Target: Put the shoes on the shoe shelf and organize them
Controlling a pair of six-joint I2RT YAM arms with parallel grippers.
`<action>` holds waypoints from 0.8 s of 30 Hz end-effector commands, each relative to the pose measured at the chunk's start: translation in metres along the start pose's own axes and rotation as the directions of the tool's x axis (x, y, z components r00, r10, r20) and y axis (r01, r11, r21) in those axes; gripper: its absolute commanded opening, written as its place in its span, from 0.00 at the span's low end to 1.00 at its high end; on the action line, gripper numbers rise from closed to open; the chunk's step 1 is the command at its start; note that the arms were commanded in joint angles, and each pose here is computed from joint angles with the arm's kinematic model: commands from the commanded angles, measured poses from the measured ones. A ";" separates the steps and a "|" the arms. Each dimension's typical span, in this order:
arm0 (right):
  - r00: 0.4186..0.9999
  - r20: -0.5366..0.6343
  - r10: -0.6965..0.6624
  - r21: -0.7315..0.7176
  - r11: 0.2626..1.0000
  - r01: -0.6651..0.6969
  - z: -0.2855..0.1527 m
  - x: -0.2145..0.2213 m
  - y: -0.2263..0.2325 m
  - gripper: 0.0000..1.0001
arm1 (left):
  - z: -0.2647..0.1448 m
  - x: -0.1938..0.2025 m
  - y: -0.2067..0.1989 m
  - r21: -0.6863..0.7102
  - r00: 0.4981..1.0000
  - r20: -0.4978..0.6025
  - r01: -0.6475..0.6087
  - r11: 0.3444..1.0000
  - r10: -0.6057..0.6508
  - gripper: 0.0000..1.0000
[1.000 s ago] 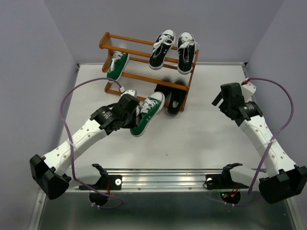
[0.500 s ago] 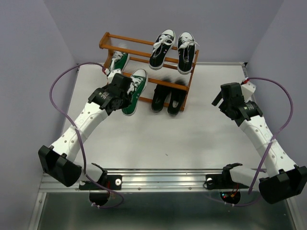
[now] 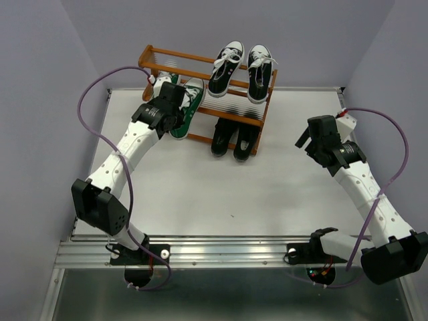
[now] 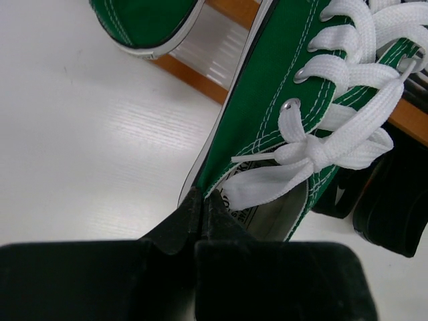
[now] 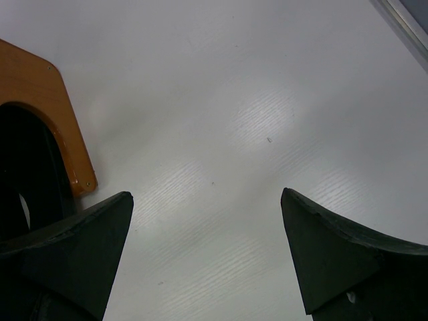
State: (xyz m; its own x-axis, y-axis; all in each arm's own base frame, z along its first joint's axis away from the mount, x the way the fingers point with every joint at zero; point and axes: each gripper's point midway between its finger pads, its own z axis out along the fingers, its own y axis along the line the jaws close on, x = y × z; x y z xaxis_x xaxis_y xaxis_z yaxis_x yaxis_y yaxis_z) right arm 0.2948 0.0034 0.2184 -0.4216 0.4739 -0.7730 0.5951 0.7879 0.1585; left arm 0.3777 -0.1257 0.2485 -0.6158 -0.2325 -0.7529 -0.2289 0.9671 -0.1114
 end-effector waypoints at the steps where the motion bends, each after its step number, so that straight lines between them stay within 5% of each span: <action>1: 0.997 0.065 0.042 -0.038 0.998 -0.039 -0.007 -0.024 0.008 0.98 | -0.007 -0.064 -0.018 0.058 0.979 0.190 0.058 0.997 -0.068 0.00; 24: 0.998 0.056 0.041 -0.041 0.998 -0.039 -0.010 -0.022 0.006 0.97 | 0.041 -0.114 -0.020 0.021 0.954 0.300 -0.016 1.000 0.009 0.00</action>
State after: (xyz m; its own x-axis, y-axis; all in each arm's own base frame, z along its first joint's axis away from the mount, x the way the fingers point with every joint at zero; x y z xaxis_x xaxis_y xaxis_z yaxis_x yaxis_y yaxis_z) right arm 0.2945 0.0036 0.2183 -0.4270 0.4688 -0.7732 0.5909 0.7920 0.1539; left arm 0.4547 -0.1118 0.2401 -0.5653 -0.1250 -0.8154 -0.2112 0.9774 -0.0034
